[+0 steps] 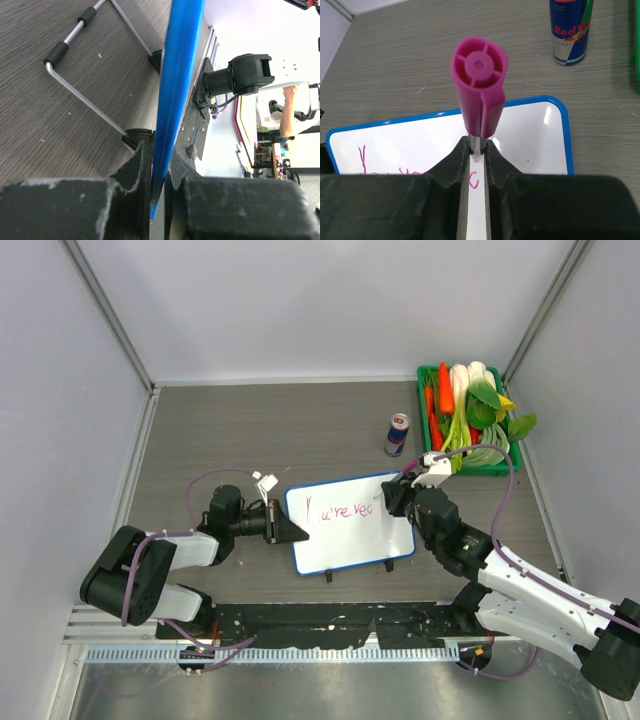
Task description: Write a sentence on the whiteboard
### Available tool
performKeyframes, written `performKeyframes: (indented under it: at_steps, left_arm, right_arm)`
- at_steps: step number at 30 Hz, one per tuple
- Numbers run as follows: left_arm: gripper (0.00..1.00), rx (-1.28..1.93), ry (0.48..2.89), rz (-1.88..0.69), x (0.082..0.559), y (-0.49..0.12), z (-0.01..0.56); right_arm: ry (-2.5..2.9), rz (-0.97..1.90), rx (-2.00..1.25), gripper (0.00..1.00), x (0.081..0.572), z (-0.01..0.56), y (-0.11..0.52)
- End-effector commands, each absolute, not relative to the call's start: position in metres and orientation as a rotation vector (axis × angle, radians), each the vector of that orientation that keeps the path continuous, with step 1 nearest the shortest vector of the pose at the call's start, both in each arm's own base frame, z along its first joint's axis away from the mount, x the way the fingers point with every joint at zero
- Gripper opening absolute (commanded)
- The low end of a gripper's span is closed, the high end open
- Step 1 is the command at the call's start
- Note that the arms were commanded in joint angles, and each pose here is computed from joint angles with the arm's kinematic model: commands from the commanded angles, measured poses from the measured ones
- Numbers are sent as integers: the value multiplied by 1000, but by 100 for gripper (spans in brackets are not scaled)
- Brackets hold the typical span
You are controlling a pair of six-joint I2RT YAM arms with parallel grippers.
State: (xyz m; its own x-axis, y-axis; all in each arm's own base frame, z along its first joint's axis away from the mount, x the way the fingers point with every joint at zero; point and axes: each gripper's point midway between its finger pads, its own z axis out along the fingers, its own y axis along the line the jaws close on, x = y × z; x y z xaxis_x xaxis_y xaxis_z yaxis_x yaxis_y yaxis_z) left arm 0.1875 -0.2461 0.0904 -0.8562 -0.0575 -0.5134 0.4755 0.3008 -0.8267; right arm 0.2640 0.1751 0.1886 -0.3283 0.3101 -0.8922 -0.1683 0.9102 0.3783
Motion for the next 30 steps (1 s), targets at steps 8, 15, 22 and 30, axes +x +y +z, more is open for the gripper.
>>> performKeyframes:
  at_steps: [8, 15, 22, 30]
  left_arm:
    - [0, 256, 2234, -1487, 195, -239, 67]
    - [0, 255, 2233, -1483, 195, -239, 67]
    - [0, 253, 2236, -1486, 195, -239, 66]
    - [0, 252, 2238, -1486, 195, -239, 66]
  right_arm:
    - [1760, 487, 166, 2, 276, 214, 174]
    - [1787, 460, 162, 1, 276, 196, 172]
    - [1816, 472, 153, 1, 270, 184, 171]
    - [1847, 472, 137, 1, 262, 174, 168]
